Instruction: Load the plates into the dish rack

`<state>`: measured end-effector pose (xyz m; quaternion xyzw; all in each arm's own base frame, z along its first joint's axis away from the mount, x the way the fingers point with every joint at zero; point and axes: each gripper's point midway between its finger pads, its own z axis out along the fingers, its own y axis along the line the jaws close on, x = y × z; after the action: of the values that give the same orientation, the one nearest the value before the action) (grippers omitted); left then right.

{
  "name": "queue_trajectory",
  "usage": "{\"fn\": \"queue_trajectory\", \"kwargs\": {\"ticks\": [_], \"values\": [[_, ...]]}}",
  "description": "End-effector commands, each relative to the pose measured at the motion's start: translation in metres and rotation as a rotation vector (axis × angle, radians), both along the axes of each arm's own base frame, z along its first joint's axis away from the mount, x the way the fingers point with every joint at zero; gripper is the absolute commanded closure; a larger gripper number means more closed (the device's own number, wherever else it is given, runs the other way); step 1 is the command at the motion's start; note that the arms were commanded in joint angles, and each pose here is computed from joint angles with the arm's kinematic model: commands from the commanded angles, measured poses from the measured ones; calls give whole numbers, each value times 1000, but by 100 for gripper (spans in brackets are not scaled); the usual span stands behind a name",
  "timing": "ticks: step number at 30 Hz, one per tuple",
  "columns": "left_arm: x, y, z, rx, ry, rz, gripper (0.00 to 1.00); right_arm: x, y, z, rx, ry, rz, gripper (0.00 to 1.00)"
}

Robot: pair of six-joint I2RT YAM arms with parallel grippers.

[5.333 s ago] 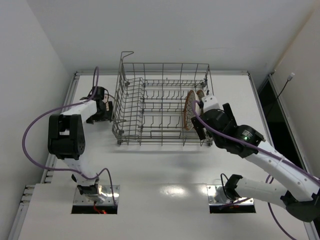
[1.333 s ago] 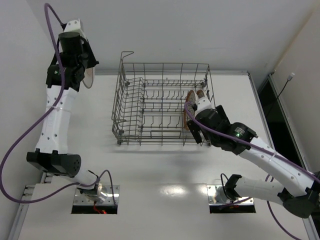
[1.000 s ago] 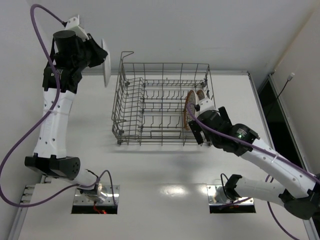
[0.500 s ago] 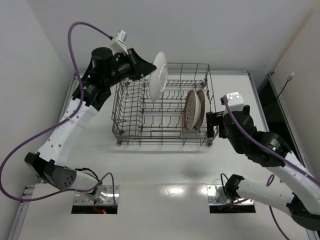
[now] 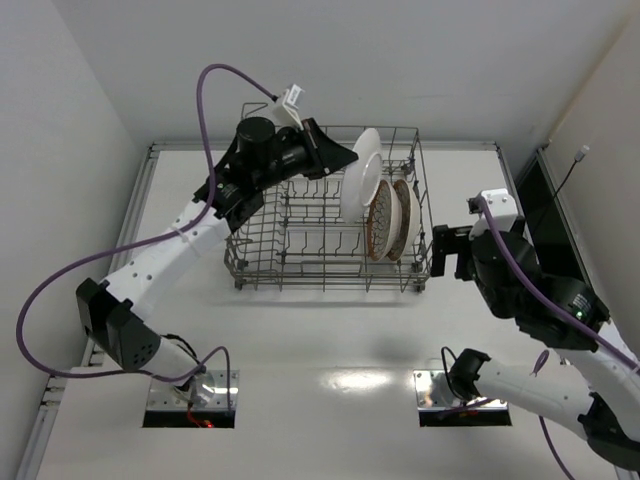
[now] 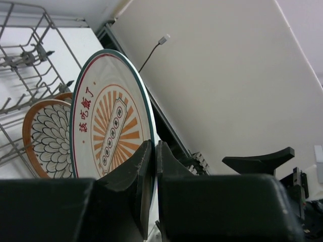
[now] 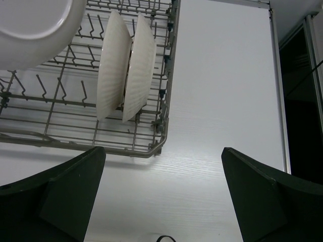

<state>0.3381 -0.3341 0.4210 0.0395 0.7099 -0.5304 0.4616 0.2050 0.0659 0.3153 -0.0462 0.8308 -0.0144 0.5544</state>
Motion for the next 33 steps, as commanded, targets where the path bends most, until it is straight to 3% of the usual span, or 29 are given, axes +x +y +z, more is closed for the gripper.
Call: {"fn": "queue_trajectory", "kwargs": {"ticks": [1,10,19,33], "values": [[4,-15,16,-80,-57,-5,100,-1,-9,-7,-3,-9,-39,1],[18,-36,-12,-55,-6,11,100,-8,-21,-50,-62,13,-49,1],[26,-41,-24,-38,2,74,100,-15,-26,-41,48,-90,-25,1],[34,-53,-55,60,34,247,100,-17,-23,-43,55,-97,7,1]]}}
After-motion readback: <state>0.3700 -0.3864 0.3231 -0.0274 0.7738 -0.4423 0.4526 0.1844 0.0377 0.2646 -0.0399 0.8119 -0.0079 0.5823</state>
